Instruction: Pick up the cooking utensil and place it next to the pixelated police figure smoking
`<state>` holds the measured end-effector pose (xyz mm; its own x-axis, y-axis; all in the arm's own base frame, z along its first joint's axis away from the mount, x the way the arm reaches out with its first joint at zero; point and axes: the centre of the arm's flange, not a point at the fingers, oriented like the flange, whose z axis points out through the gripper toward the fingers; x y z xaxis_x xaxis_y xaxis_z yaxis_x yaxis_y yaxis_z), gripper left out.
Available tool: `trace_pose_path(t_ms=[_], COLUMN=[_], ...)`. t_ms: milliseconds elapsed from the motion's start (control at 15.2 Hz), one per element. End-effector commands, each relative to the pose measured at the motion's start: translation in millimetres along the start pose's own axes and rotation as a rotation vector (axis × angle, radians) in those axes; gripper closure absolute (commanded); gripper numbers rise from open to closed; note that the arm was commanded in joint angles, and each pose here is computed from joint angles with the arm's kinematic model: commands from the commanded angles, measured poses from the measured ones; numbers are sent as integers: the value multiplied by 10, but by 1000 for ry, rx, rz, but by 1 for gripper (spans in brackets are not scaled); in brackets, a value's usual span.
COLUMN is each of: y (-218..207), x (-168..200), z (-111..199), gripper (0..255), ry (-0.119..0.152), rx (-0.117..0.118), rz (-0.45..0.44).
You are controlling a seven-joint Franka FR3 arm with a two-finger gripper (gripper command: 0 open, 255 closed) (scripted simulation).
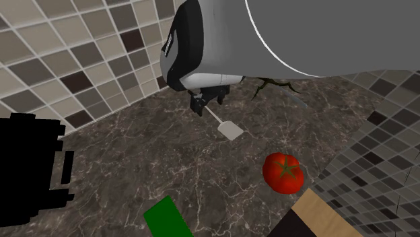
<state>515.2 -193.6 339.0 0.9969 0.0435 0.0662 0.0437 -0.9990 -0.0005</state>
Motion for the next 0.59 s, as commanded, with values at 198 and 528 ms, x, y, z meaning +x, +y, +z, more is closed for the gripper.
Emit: trace_pose_path(t_ms=[198, 528], y=[-1, -1], x=[-1, -1], z=[4, 4], gripper=[0, 255], ry=[0, 0], rx=[0, 0], rz=[0, 0])
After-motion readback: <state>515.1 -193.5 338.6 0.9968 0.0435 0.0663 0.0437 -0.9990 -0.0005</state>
